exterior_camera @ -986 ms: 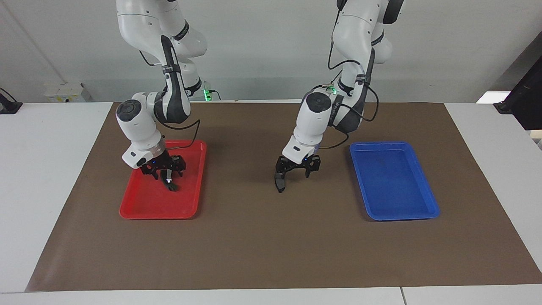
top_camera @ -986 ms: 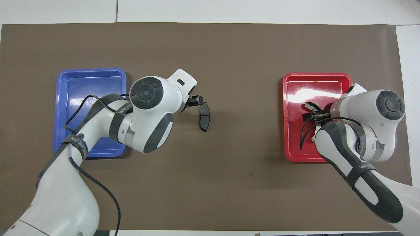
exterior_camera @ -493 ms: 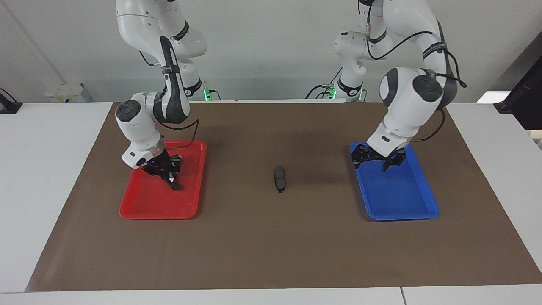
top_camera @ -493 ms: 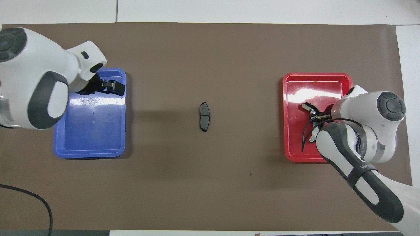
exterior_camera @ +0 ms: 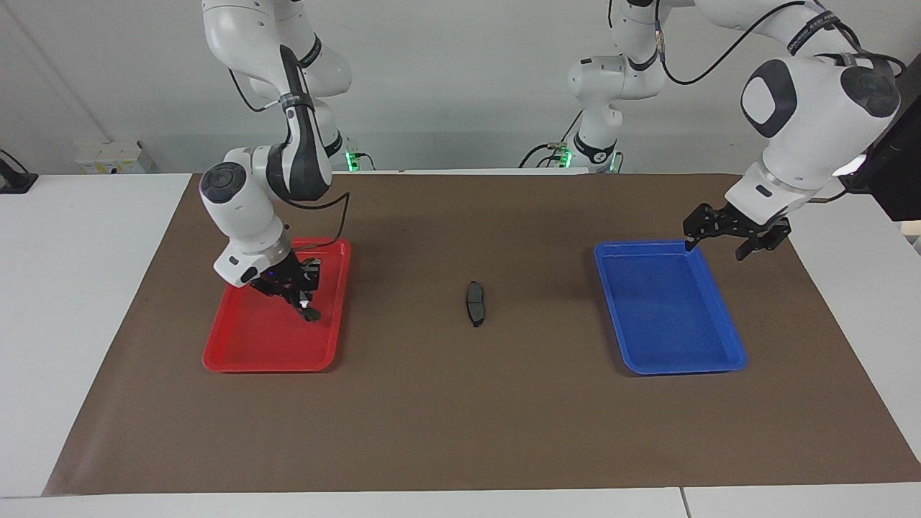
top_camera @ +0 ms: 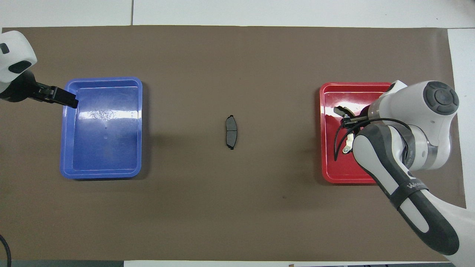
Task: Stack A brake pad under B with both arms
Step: 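Retract the left gripper to rest while the right gripper lifts the curved pad, then carry the curved pad with the right gripper over the dark pad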
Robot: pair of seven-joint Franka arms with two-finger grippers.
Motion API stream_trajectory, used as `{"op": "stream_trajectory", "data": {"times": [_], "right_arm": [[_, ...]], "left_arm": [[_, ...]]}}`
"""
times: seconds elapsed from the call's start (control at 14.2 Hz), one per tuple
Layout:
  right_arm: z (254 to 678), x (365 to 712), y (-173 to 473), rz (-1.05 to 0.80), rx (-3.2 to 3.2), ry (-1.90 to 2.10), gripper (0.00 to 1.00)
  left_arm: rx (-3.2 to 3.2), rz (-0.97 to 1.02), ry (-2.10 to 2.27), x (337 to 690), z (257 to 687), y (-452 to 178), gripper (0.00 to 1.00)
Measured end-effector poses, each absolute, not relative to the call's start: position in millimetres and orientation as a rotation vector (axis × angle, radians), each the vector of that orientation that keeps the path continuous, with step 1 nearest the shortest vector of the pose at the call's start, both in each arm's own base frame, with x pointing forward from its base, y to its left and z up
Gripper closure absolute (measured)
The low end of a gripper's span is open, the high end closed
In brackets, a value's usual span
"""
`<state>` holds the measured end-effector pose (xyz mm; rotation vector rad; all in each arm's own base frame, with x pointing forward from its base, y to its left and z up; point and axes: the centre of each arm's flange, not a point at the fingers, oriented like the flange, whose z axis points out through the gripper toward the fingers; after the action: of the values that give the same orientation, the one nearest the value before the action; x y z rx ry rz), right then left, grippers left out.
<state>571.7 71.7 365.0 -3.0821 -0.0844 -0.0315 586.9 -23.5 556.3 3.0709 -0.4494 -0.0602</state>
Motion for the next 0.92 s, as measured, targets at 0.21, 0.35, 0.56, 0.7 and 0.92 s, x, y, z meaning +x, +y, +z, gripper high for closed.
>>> {"op": "stream_trajectory", "data": {"times": [0.21, 0.35, 0.56, 0.7, 0.92], "right_arm": [[386, 579, 163, -0.072, -3.069, -0.032, 0.59], [384, 579, 218, -0.072, -3.062, 0.014, 0.59], [376, 589, 284, -0.046, -3.063, 0.047, 0.59], [364, 592, 313, -0.037, -3.065, 0.034, 0.59], [340, 582, 346, -0.014, -3.073, 0.044, 0.59]], "left_arm": [[3.07, -0.109, -0.438, 567, 578, -15, 0.01], [3.069, -0.121, -0.434, 563, 580, -13, 0.01], [3.067, -0.135, -0.434, 562, 577, -13, 0.01], [3.068, -0.141, -0.43, 562, 575, -13, 0.01], [3.076, -0.138, -0.404, 562, 573, -12, 0.01]]}}
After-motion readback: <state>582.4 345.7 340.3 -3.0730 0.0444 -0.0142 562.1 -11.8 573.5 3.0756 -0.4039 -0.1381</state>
